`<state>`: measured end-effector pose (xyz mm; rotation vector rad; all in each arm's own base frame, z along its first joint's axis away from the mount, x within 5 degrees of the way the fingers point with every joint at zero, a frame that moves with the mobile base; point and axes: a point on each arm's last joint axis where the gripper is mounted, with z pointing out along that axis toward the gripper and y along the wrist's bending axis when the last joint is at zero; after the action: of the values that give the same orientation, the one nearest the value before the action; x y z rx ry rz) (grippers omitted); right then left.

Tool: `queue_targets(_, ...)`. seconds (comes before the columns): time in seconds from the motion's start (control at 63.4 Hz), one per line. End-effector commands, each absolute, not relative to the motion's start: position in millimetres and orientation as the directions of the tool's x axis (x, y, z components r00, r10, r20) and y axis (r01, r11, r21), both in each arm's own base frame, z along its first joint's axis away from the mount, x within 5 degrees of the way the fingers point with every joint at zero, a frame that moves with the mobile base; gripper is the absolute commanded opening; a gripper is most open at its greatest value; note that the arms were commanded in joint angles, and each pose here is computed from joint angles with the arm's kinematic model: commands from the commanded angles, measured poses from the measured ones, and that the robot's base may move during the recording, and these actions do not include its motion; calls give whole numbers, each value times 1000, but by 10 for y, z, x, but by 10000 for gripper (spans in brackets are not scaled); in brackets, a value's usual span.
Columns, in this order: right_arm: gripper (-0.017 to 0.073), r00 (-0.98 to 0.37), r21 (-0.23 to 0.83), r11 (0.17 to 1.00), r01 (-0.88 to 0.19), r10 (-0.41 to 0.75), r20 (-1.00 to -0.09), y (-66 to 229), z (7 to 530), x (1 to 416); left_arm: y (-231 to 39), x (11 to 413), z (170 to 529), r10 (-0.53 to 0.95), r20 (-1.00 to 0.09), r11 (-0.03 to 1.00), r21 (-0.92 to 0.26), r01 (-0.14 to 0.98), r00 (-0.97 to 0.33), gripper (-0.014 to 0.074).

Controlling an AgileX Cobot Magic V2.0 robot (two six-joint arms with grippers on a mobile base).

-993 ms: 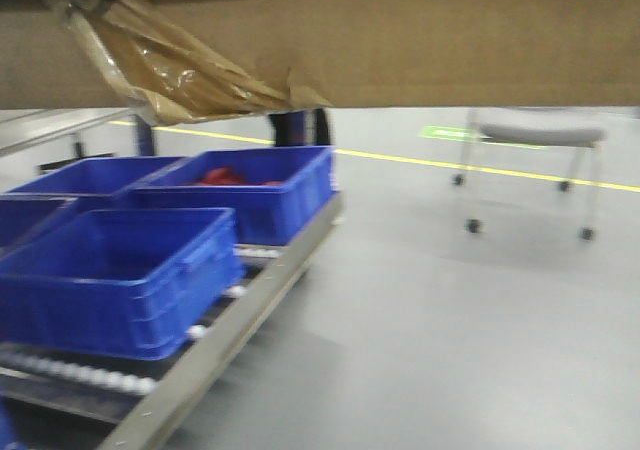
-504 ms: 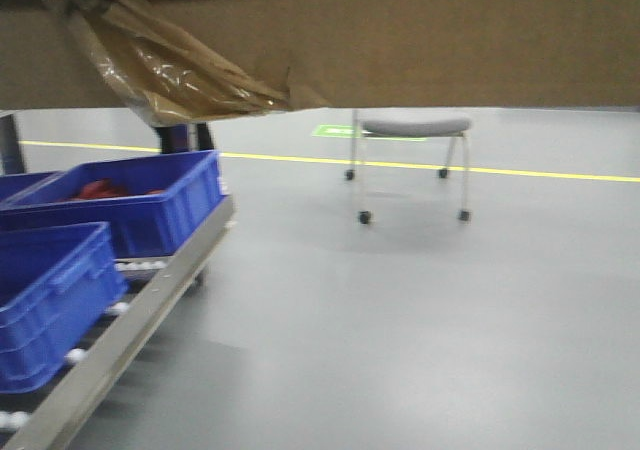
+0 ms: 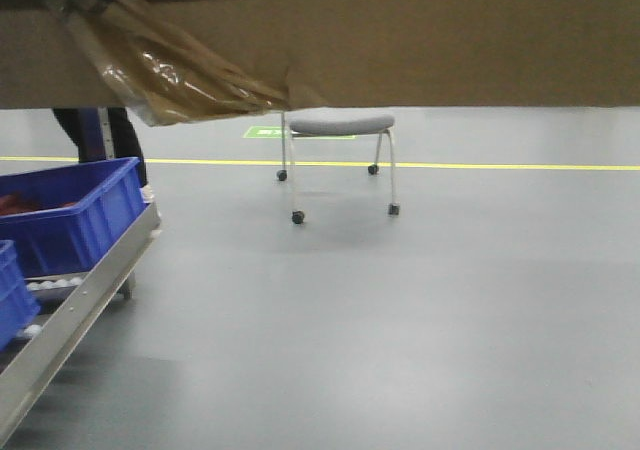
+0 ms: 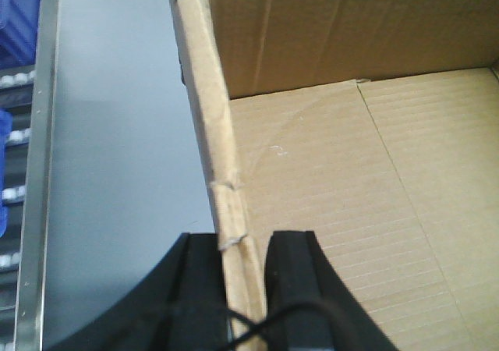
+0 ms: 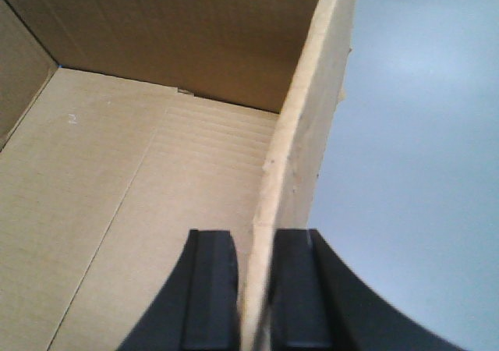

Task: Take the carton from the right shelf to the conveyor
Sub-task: 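Hold the carton with both grippers while the base drives to the red conveyor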

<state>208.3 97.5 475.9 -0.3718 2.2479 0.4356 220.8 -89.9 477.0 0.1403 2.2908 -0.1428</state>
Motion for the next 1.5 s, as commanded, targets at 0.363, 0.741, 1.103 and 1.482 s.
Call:
queue_targets(0.363,-68,-597,170,896,-409,-122,-793,944,4827,2051,-880,2180,4824,64,-775,987,-43,153,-629,-10)
queue_targets(0.741,-68,-597,170,896,-409,-122,-793,944,4827,2051,-880,2180,4824,64,-775,987,-43,153,-629,-10)
queue_targets(1.103,-68,-597,170,896,-409,-122,-793,944,4827,2051,-882,2183,4829,63,-779,987,-44,155,-624,-10)
queue_targets(1.482,-68,-571,171,896,-410,-106,-814,950,4853,2072,-877,2186,4831,65,-781,988,-39,152,-621,-10)
